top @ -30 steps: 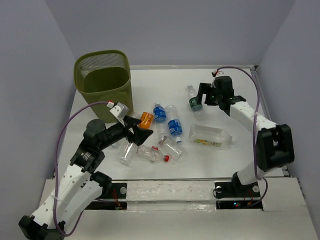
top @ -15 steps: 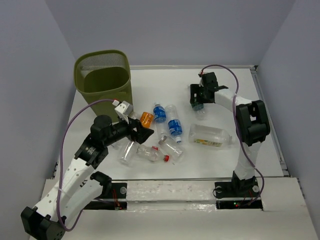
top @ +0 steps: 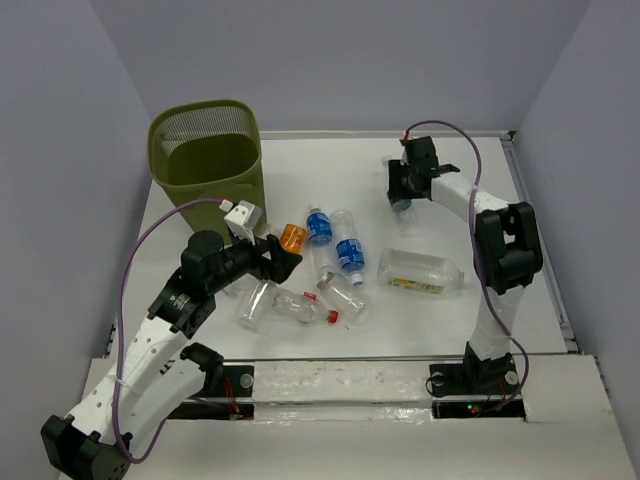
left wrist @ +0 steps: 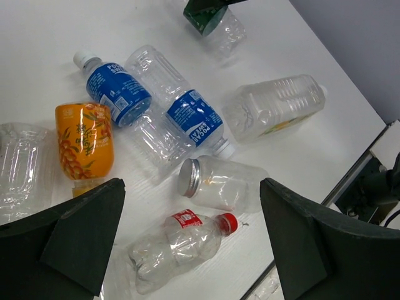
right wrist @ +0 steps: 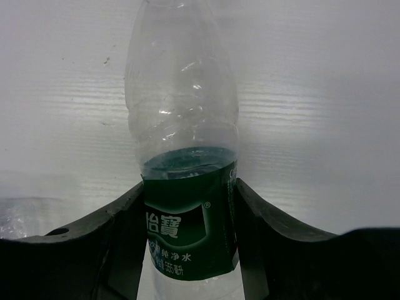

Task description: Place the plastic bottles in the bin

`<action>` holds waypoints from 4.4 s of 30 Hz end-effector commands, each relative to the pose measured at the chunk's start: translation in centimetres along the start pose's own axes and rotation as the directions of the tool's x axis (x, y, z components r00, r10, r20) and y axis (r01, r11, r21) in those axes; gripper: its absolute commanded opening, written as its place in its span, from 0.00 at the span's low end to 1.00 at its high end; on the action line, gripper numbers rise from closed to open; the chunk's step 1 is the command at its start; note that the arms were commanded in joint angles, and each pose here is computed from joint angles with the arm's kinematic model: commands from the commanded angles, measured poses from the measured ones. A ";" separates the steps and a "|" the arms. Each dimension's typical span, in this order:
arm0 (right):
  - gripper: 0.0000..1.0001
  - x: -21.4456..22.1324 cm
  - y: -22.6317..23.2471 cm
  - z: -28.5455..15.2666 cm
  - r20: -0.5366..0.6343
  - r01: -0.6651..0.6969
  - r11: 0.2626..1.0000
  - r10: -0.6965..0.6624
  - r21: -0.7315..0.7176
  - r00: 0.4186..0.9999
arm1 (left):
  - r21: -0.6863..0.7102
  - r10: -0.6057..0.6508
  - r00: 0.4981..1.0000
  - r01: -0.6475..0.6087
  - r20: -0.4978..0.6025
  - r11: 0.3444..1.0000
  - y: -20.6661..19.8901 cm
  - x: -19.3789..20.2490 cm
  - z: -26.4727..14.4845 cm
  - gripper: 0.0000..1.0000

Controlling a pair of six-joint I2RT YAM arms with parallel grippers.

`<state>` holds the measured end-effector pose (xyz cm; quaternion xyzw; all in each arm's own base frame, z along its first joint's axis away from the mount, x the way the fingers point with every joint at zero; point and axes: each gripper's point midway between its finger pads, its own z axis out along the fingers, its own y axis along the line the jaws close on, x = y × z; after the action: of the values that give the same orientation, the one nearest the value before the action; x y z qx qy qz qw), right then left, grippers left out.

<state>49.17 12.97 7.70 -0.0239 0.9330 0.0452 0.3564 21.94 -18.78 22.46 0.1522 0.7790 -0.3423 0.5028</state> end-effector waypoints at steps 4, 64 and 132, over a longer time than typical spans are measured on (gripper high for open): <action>0.30 -8.3 5.3 -10.1 0.287 0.087 0.992 -0.059 -0.088 0.956 | -0.009 0.029 0.997 -0.029 0.076 1.000 -0.5 -2.8 -0.6 0.99; 0.88 -2.0 27.6 -30.6 0.563 0.355 0.612 0.183 -0.707 0.806 | -0.676 -0.182 0.978 0.063 -0.106 0.734 13.7 2.4 0.4 0.99; 0.83 22.2 29.5 -21.1 0.226 0.531 0.510 -0.542 -0.677 0.809 | -0.534 0.141 0.751 0.311 0.645 0.786 10.6 -32.4 -5.3 0.63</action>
<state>15.70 39.07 9.89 -0.4249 0.7973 0.3107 0.2953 37.22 -7.98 45.04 -0.1280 0.6781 -0.1519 0.7077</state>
